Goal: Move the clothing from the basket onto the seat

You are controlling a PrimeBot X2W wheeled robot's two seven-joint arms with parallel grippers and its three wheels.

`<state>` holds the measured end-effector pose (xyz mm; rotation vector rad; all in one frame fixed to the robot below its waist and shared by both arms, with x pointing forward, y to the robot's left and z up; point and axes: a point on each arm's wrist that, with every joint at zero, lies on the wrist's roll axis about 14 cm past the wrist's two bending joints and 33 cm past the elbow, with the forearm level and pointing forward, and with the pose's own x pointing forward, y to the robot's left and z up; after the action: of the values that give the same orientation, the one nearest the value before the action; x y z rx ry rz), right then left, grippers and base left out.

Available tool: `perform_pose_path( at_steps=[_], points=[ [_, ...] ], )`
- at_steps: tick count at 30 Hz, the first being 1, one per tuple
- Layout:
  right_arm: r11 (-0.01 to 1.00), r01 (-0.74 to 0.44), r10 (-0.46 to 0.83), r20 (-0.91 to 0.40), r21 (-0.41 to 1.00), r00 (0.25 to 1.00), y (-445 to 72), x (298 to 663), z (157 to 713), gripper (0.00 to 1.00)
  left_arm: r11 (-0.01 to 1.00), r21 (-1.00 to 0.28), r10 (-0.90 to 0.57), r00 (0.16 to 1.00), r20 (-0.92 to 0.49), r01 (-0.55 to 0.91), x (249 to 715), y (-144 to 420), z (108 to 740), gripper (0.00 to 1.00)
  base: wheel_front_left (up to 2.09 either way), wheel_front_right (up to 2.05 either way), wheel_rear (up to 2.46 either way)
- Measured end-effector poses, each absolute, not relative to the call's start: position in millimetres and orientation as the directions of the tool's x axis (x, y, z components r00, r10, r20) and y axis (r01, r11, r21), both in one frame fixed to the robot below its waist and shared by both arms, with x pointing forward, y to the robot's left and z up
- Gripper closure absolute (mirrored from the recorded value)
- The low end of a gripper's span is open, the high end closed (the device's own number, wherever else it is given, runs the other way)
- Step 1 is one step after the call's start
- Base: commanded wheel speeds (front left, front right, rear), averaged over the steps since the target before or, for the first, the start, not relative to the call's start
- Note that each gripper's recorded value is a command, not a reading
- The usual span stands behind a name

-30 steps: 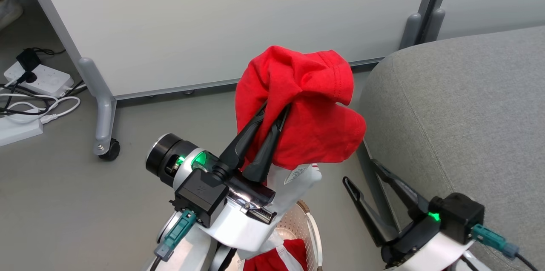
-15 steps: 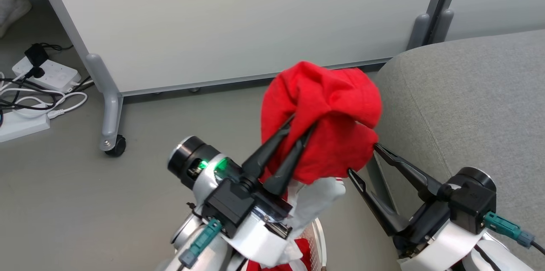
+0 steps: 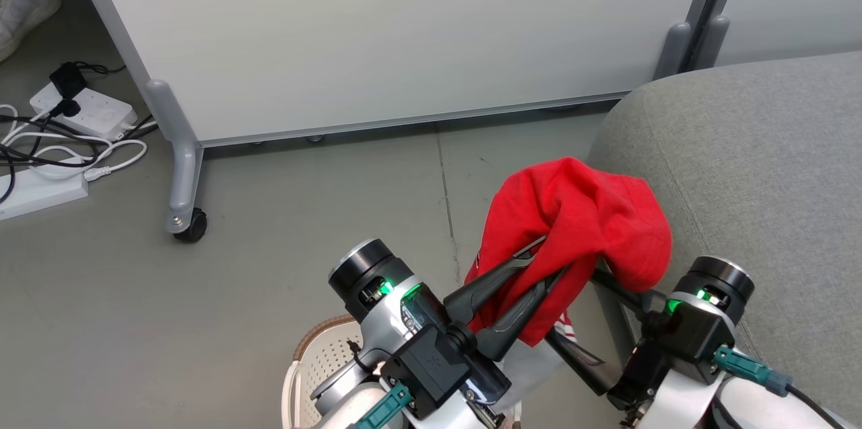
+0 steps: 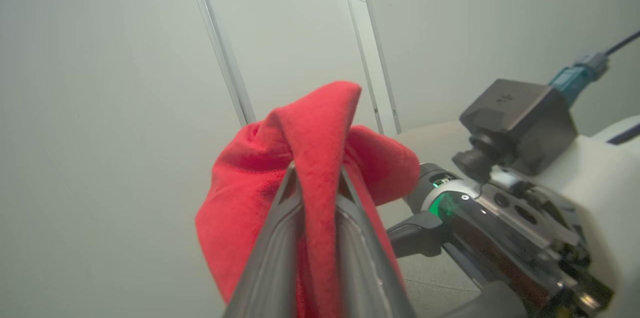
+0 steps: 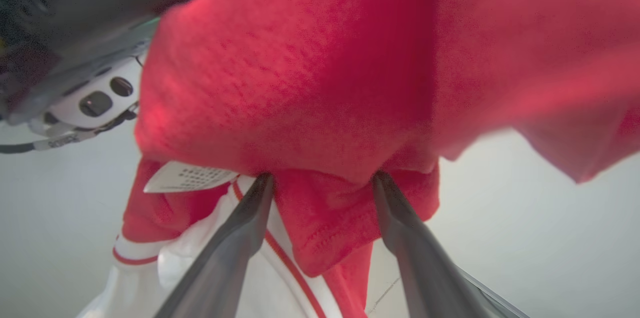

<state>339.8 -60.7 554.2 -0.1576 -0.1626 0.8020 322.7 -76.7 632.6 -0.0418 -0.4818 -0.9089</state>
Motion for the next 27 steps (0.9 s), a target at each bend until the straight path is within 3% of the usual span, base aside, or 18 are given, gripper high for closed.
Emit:
perform_pose_path(
  at_steps=[10,23,25,27],
  points=[
    [0.630,-0.752,0.770,0.034,-0.193,0.637,-40,337,540,0.00,0.602,0.161,-0.750,0.486,0.448,0.782,315,-80,644,1.00,0.00,0.00,0.00],
    [0.613,-0.773,0.789,0.072,-0.165,0.611,-16,341,549,0.00,0.578,0.160,-0.760,0.456,0.464,0.800,304,-83,650,1.00,0.00,0.00,0.00],
    [0.612,-0.778,0.790,0.051,-0.144,0.612,-16,340,541,1.00,0.578,0.160,-0.760,0.456,0.463,0.800,303,-83,650,1.00,0.00,0.00,0.00],
    [0.625,-0.770,0.780,0.068,-0.132,0.621,-16,343,546,1.00,0.579,0.156,-0.759,0.459,0.462,0.800,303,-83,650,1.00,0.00,0.00,0.00]
  ],
)
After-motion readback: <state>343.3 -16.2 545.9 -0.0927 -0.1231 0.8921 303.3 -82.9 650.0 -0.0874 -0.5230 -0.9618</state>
